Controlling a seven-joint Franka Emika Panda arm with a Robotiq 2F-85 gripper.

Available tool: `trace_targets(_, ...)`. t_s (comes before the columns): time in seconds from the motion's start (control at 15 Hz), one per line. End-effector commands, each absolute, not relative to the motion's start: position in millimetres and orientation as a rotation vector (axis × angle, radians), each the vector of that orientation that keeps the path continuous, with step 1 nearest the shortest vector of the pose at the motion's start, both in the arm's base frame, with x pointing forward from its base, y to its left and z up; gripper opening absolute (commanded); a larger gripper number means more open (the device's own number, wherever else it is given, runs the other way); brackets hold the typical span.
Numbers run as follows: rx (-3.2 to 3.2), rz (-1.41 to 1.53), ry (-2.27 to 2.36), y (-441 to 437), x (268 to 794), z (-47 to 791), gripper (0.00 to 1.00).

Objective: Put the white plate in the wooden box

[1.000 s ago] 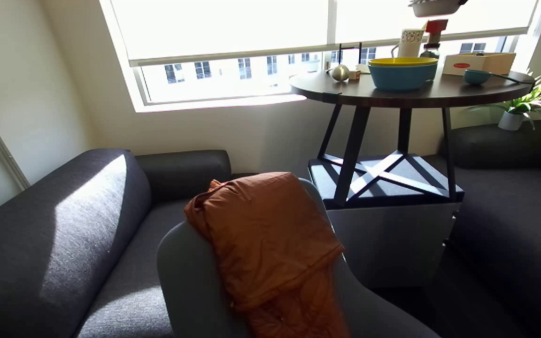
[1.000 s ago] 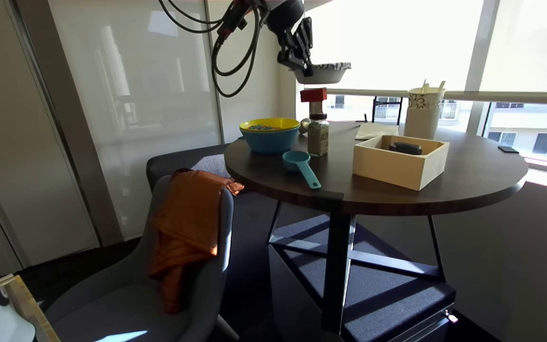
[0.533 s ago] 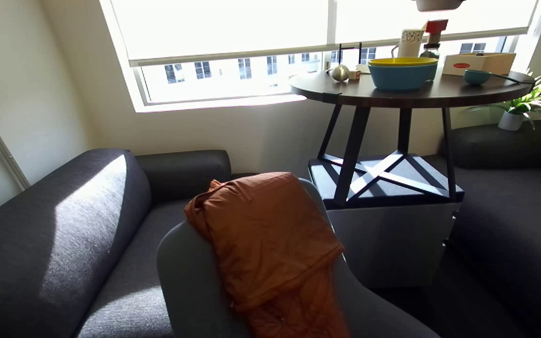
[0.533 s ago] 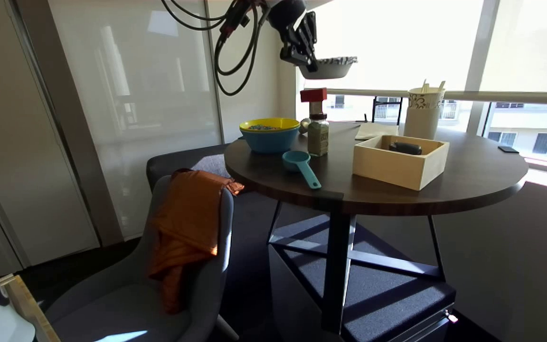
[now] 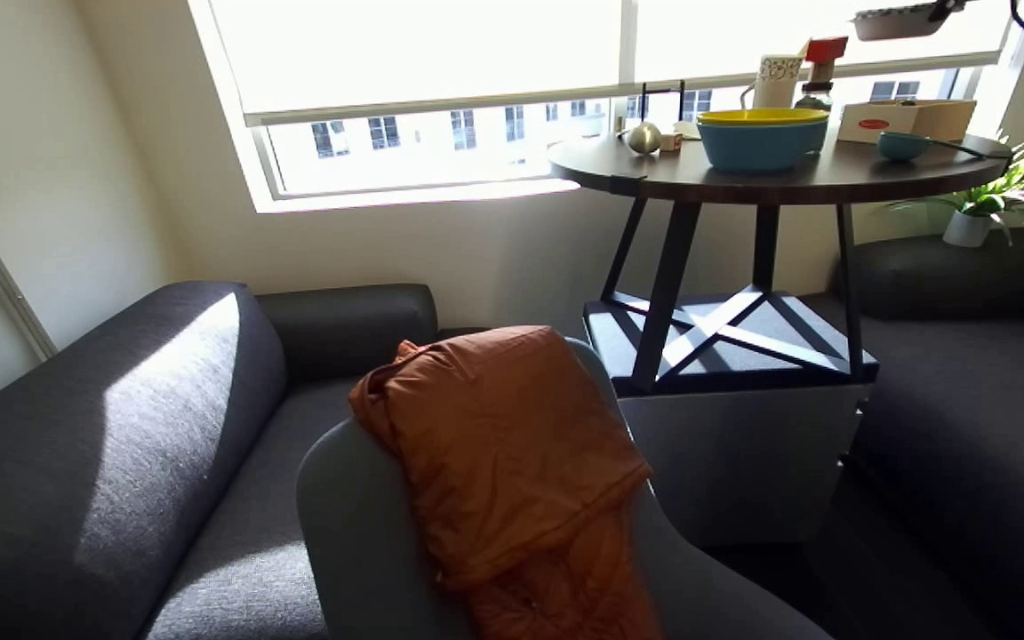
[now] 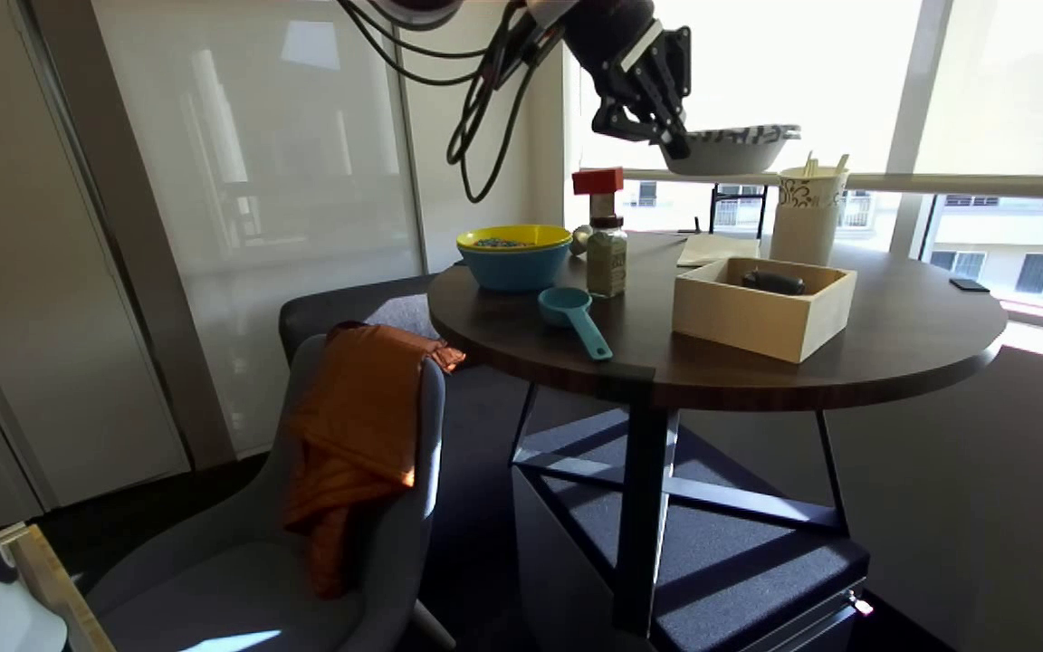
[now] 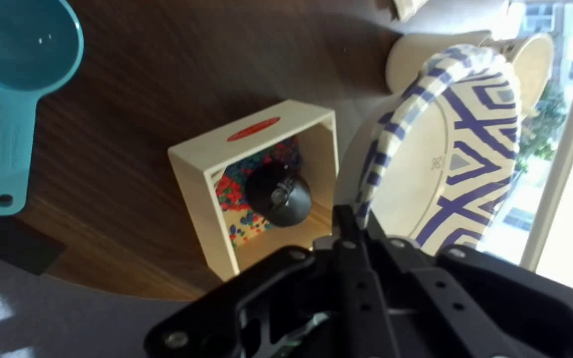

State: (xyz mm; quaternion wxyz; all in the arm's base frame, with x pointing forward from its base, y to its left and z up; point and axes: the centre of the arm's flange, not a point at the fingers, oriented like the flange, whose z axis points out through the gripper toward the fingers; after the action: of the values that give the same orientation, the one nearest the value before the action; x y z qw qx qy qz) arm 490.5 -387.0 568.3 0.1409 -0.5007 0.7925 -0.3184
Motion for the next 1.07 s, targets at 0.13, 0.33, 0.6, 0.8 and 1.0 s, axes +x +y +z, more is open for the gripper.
trace_targets(0.13,-1.194,-0.837,2.587,-438.9,511.4,539.0,0.01)
trace_targets(0.33,-1.140,-0.764,2.654,-443.9,519.1,527.0,0.01)
trace_targets(0.6,-1.135,-0.708,2.691,-440.2,524.0,521.4,0.01)
trace_targets(0.8,-1.171,-0.676,2.724,-438.6,525.6,517.6,0.30)
trace_targets(1.0,-1.222,-0.636,2.732,-434.3,523.7,520.0,0.50)
